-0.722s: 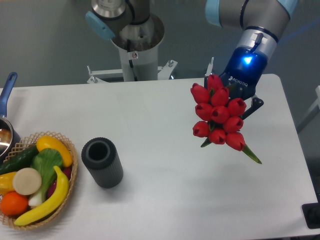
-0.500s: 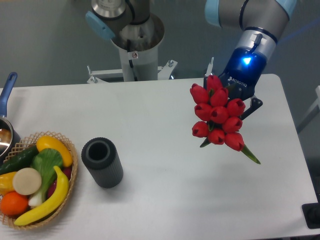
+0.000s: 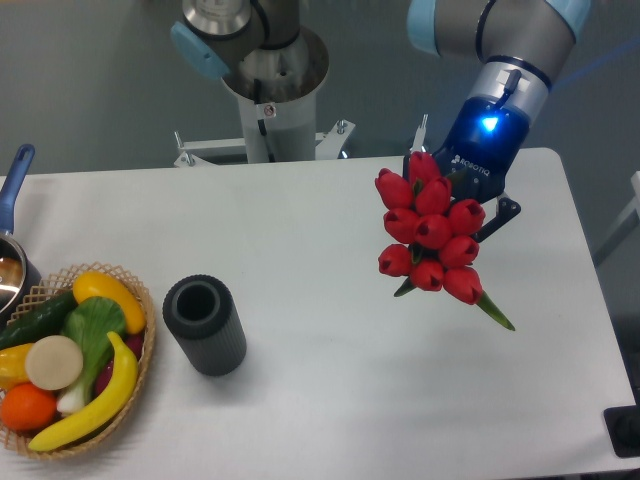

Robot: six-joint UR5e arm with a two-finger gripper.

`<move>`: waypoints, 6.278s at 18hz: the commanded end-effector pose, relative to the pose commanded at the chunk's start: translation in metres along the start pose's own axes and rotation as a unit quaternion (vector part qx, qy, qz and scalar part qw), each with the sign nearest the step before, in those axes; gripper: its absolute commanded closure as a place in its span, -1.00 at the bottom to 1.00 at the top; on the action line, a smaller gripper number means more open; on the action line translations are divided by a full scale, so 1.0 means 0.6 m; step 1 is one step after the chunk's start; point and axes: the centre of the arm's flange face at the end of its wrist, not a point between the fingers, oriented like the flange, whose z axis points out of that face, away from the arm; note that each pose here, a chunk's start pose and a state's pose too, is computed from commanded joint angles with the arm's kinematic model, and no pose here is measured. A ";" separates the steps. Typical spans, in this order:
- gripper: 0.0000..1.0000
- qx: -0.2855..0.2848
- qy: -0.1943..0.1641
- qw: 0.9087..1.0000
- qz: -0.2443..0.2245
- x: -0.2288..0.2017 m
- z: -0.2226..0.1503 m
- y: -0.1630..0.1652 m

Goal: Insert the flowers into the vase
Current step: 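Carry the held red tulip bunch toward the dark grey vase, then lower the tulip stems into the vase opening with the gripper, then push the tulip bunch further down into the vase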

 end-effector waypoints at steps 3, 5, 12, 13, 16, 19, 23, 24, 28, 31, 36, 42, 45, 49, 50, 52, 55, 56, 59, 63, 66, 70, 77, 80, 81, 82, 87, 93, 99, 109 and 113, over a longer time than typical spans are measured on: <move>0.27 -0.001 0.020 1.000 0.007 0.003 0.039 -0.009; 0.27 0.000 0.021 1.000 0.013 0.003 0.047 -0.010; 0.27 0.002 0.037 0.999 0.026 0.026 0.077 -0.025; 0.27 0.003 0.039 0.999 0.028 0.030 0.081 -0.029; 0.27 0.013 0.048 0.998 0.034 0.041 0.087 -0.048; 0.27 0.036 0.070 0.996 0.037 0.061 0.101 -0.069; 0.27 0.086 0.109 0.990 0.032 0.088 0.115 -0.080; 0.27 0.098 0.119 0.988 0.031 0.094 0.118 -0.086; 0.27 0.151 0.167 0.974 0.025 0.131 0.140 -0.096; 0.27 0.181 0.193 0.964 0.020 0.153 0.148 -0.103; 0.27 0.193 0.221 0.956 0.029 0.218 0.172 -0.095; 0.27 0.207 0.243 0.947 0.025 0.244 0.189 -0.096; 0.27 0.204 0.248 0.947 0.016 0.255 0.196 -0.081; 0.27 0.199 0.249 0.948 0.008 0.253 0.205 -0.068; 0.27 0.199 0.249 0.948 0.007 0.252 0.206 -0.065; 0.27 0.195 0.252 0.948 -0.004 0.253 0.216 -0.048; 0.27 0.194 0.251 0.948 -0.003 0.249 0.225 -0.034; 0.27 0.194 0.252 0.948 -0.005 0.250 0.227 -0.031; 0.27 0.191 0.255 0.948 -0.013 0.250 0.235 -0.017; 0.27 0.187 0.257 0.948 -0.028 0.255 0.241 0.005; 0.27 0.183 0.257 0.948 -0.033 0.251 0.248 0.015; 0.27 0.174 0.260 0.949 -0.046 0.246 0.266 0.038; 0.26 0.142 0.261 0.953 -0.055 0.249 0.295 0.070; 0.27 0.132 0.260 0.955 -0.051 0.250 0.307 0.091; 0.26 0.133 0.264 0.954 -0.046 0.259 0.313 0.096; 0.26 0.133 0.264 0.954 -0.045 0.260 0.314 0.099; 0.26 0.130 0.266 0.954 -0.049 0.261 0.324 0.118; 0.25 0.128 0.267 0.954 -0.053 0.264 0.326 0.128; 0.25 0.094 0.258 0.960 -0.048 0.259 0.332 0.143; 0.17 0.093 0.256 0.961 -0.037 0.269 0.332 0.165; -0.76 0.094 0.252 0.962 -0.034 0.264 0.325 0.163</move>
